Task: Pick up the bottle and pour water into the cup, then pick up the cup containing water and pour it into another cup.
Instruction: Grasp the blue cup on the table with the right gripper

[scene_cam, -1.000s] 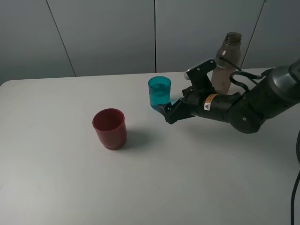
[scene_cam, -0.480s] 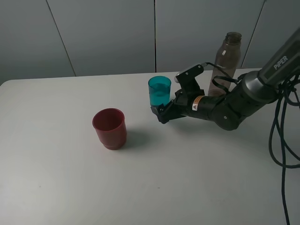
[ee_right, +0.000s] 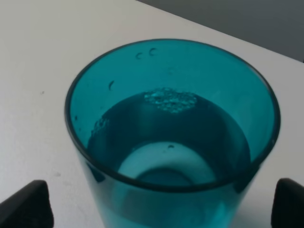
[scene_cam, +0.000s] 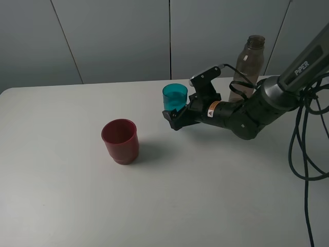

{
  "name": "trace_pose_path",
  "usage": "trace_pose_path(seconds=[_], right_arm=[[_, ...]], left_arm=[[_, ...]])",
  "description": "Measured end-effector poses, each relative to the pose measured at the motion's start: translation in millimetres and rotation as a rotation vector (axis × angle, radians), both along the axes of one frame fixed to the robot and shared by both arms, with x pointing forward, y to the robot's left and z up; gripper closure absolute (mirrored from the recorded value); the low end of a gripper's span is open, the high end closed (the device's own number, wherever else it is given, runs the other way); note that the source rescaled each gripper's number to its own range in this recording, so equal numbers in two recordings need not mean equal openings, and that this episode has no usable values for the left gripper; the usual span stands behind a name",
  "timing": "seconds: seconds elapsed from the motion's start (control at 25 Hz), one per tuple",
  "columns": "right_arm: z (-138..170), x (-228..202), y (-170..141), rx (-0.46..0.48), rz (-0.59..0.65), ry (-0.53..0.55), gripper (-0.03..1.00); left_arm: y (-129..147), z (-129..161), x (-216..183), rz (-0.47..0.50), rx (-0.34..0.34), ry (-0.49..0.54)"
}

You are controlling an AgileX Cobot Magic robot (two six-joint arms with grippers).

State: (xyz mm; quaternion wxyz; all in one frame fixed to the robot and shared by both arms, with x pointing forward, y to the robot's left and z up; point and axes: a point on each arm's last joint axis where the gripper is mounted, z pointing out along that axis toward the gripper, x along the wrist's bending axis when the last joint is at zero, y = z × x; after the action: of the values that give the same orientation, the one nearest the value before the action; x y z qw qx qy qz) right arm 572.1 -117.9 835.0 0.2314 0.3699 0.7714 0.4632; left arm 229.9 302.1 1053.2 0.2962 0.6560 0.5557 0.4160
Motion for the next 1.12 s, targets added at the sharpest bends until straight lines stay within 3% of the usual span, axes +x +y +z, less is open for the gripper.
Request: trace_pose_path(seconds=[0.4,0.88,1.12], right_arm=[[-17,11,5,-0.009,-0.001,-0.019,-0.03],[-11,20,10,0.048,0.004,-0.09,-0.03],[-28,18,10,0.057,0.007,-0.084,-0.03]], left_arm=[[0,0,0,0.0,0.0,0.0],[0,0,0,0.0,0.0,0.0],[0,0,0,0.0,0.0,0.0]])
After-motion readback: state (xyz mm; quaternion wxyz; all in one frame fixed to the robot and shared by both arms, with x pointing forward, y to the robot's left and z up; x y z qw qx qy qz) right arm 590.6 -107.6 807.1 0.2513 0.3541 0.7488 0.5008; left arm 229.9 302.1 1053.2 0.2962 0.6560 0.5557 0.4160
